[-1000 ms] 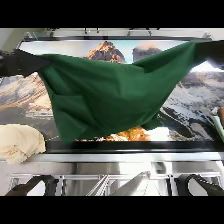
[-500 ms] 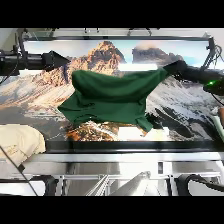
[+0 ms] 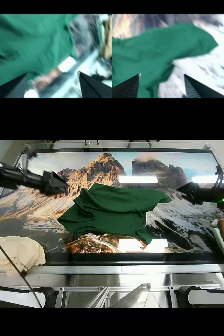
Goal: Fold the shirts.
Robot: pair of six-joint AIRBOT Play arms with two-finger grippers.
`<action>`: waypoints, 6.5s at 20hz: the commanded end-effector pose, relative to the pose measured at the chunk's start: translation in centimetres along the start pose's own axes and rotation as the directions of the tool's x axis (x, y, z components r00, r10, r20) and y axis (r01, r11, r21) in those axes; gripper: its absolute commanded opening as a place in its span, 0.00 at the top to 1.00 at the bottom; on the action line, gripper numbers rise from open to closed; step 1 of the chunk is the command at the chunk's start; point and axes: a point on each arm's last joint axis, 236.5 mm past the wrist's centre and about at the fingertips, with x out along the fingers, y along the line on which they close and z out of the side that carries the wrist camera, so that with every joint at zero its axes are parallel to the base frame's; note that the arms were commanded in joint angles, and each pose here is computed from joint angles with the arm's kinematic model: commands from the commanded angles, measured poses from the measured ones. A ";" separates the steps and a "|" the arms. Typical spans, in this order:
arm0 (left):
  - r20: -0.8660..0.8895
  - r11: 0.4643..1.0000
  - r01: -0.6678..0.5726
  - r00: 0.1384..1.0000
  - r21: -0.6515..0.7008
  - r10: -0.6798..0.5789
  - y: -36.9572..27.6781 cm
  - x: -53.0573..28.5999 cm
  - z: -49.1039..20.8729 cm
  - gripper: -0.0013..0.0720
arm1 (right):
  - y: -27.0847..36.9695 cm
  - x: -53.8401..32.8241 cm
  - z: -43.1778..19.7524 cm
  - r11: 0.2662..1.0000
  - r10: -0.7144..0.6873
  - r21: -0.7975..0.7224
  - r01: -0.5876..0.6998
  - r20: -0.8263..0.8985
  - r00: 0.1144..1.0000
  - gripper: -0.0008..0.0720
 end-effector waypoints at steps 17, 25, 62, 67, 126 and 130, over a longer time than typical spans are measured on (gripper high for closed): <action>-0.306 0.979 -0.145 0.947 -0.145 0.095 5.5 22.9 -11.5 0.56 | 2.9 13.3 -1.3 0.949 0.269 0.217 -0.228 -0.180 0.946 0.55; -0.286 0.990 -0.136 0.948 0.019 0.136 1.8 16.9 -8.8 0.95 | 6.4 10.3 -1.5 0.894 0.421 0.259 -0.364 -0.212 0.882 0.96; 0.310 0.969 0.247 0.924 -0.029 -0.226 5.0 0.3 6.9 0.58 | 7.6 7.0 4.6 0.996 0.082 -0.059 -0.073 0.163 0.983 0.47; 0.331 0.984 0.170 0.933 -0.060 -0.141 7.6 -8.1 9.4 0.58 | 7.2 2.3 2.3 0.983 0.181 -0.036 -0.180 0.017 0.983 0.49; -0.121 0.962 -0.198 0.977 -0.188 0.178 16.0 0.0 2.0 0.58 | -4.3 -0.3 -24.9 0.929 -0.008 0.329 0.171 -0.445 0.896 0.20; -0.063 0.933 -0.253 0.967 -0.256 0.245 17.4 -4.4 1.7 0.01 | -4.3 -0.3 -24.9 0.929 -0.008 0.328 0.171 -0.445 0.896 0.20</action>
